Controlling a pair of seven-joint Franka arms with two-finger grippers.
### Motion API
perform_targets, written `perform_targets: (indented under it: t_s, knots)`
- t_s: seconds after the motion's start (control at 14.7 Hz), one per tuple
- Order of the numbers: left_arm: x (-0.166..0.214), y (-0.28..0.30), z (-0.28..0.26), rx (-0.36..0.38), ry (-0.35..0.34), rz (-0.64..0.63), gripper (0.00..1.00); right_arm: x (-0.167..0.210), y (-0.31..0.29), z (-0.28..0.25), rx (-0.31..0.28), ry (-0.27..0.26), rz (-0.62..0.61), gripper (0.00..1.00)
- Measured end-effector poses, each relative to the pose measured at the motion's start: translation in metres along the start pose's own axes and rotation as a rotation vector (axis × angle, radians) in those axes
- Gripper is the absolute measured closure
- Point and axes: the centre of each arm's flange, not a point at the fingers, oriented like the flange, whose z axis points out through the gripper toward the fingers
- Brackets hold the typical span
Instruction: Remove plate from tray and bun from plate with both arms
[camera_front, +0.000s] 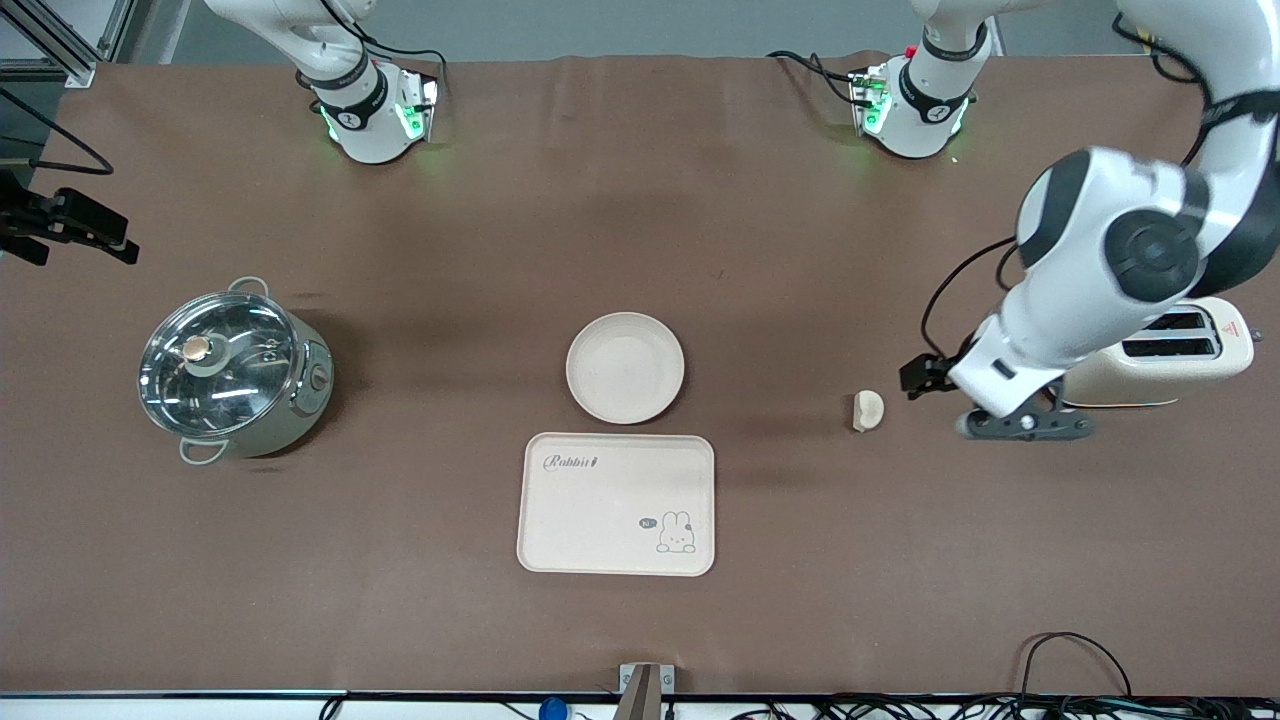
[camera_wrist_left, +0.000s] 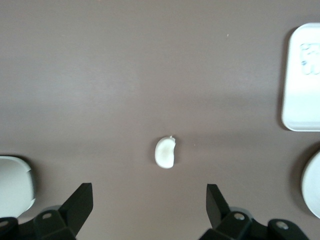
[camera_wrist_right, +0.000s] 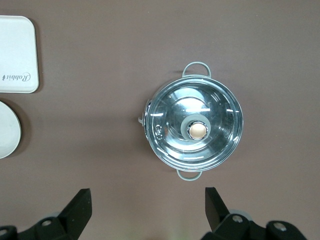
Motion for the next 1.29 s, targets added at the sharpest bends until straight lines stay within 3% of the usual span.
perform_targets:
  t_s: [0.34,0.61,1.29]
  knots:
    - [-0.04,-0.066,-0.117,0.013,0.02,0.081,0.0,0.0,0.0,0.0,0.0,0.001,0.0,0.0]
    - [-0.078,-0.068,-0.176,0.013,0.04,0.08,0.0,0.0,0.0,0.0,0.0,0.001,0.0,0.0]
    - [-0.075,-0.069,-0.171,0.014,0.028,0.077,0.0,0.0,0.0,0.0,0.0,0.001,0.0,0.0]
